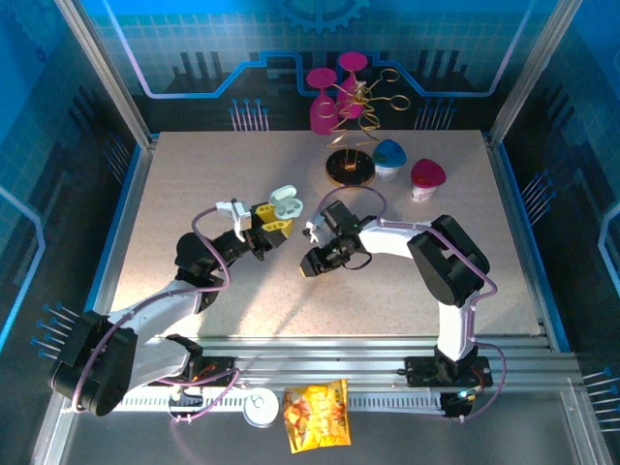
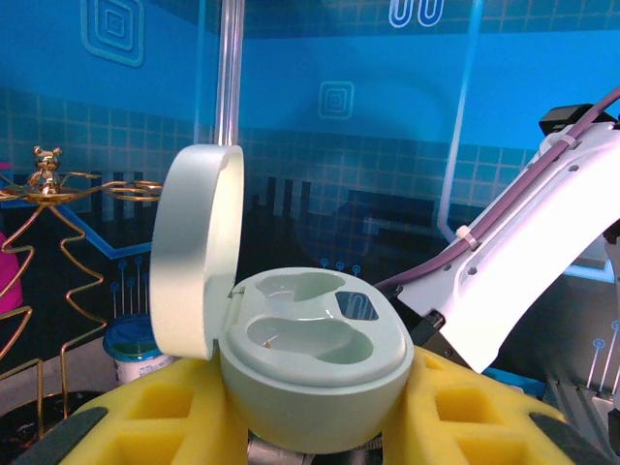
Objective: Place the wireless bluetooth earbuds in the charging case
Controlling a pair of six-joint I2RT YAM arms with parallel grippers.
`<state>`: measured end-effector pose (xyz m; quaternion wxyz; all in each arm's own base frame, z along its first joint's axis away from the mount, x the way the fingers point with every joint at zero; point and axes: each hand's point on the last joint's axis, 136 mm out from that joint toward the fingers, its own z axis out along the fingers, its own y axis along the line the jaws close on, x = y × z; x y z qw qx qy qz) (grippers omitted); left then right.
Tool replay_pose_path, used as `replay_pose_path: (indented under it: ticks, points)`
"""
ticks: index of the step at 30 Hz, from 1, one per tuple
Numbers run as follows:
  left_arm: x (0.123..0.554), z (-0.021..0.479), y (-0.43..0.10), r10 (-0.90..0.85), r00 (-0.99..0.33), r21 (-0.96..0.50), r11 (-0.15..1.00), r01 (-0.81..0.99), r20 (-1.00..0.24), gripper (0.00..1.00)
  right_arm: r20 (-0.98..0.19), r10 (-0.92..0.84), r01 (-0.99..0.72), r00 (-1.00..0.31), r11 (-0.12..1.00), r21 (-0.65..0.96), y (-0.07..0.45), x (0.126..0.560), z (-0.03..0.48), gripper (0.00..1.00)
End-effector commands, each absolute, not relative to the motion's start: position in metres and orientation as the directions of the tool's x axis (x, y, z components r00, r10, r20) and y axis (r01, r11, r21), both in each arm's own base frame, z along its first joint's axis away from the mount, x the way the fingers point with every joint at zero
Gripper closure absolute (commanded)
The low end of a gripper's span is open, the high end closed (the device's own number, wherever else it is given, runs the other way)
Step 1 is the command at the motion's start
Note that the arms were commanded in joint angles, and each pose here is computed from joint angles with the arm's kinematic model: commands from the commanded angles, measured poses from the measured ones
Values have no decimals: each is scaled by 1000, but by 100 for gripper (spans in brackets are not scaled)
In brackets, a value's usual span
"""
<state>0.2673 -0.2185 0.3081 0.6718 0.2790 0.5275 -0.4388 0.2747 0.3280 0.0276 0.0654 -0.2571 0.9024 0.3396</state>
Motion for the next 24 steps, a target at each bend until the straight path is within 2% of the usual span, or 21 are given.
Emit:
replay_pose_path:
  ticks: [1,15,24]
  points:
    - [261,318,-220,-301,98,-50,449,892,-948,82,-294,-373,-474,-880,682,557,329,290,39,62]
    - [259,316,-218,-297,101,-48,456,889,-950,81,-230,-440,-493,-868,705,510,338,282,19,66]
    - [257,315,-218,-295,102,-46,456,889,-950,81,-207,-475,-515,-855,732,446,332,274,10,77]
